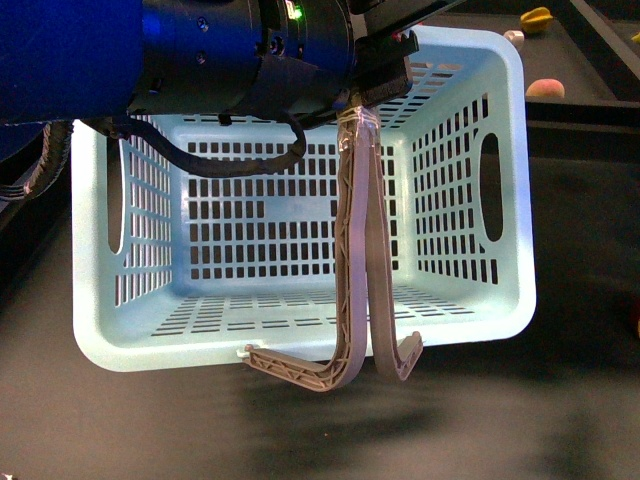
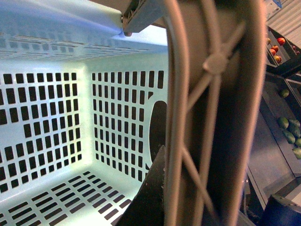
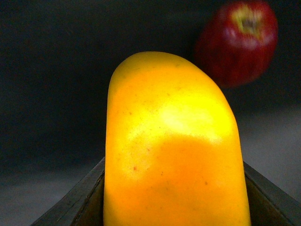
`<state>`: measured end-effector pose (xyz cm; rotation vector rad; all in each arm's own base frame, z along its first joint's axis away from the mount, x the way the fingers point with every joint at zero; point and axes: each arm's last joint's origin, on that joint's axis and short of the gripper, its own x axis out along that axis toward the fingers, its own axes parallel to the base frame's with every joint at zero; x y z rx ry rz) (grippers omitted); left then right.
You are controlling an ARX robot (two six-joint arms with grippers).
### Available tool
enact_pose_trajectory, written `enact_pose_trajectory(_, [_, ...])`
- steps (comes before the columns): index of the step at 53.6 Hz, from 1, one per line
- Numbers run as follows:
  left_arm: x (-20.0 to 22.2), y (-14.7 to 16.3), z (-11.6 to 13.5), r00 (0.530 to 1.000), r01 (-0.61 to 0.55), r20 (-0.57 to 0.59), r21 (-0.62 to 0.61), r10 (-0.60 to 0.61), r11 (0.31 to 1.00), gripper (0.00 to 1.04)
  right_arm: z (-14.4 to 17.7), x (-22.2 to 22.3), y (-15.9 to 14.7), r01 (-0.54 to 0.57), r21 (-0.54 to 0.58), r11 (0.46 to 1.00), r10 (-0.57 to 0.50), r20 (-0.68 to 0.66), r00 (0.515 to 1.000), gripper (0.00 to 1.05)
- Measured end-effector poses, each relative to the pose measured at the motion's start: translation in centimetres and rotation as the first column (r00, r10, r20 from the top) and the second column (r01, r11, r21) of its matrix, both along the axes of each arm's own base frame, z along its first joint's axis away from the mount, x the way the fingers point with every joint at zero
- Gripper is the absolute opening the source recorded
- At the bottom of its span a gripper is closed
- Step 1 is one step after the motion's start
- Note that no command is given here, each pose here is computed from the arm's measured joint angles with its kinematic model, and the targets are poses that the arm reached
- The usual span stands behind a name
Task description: Pick mango with right arm and hold basket with left
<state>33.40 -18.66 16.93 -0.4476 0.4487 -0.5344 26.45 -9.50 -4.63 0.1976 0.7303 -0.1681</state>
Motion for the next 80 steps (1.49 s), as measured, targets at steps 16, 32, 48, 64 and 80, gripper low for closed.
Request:
enact_pose_trajectory(16, [0.0, 0.0, 0.0, 1.0, 0.0, 0.0, 0.0, 0.0, 1.0, 0.06, 9.2, 1.1, 4.0, -0.122, 0.066, 0.99, 0.11, 0.161, 0.981, 0.63])
enact_pose_trajectory(32, [0.0, 0.0, 0.0, 1.0, 0.0, 0.001, 0.0, 0.0, 1.0, 0.06, 17.1, 1.4, 10.6, -0.333, 0.093, 0.938, 0.287, 0.327, 0.9, 0.63])
enact_pose_trajectory(48, [0.0, 0.0, 0.0, 1.0, 0.0, 0.0, 0.0, 0.0, 1.0, 0.06, 17.3, 2.7, 16.8, -0.431, 0.074, 0.9, 0.389, 0.316, 0.866, 0.63])
enact_pose_trajectory(64, [0.0, 0.0, 0.0, 1.0, 0.0, 0.001, 0.001, 0.0, 1.0, 0.06, 14.5, 4.5, 18.1, -0.393, 0.072, 0.917, 0.366, 0.244, 0.898, 0.63])
enact_pose_trajectory(80, [0.0, 0.0, 0.0, 1.0, 0.0, 0.001, 0.0, 0.0, 1.0, 0.06, 13.0, 6.0, 18.5, -0.364, 0.071, 0.929, 0.339, 0.238, 0.91, 0.78])
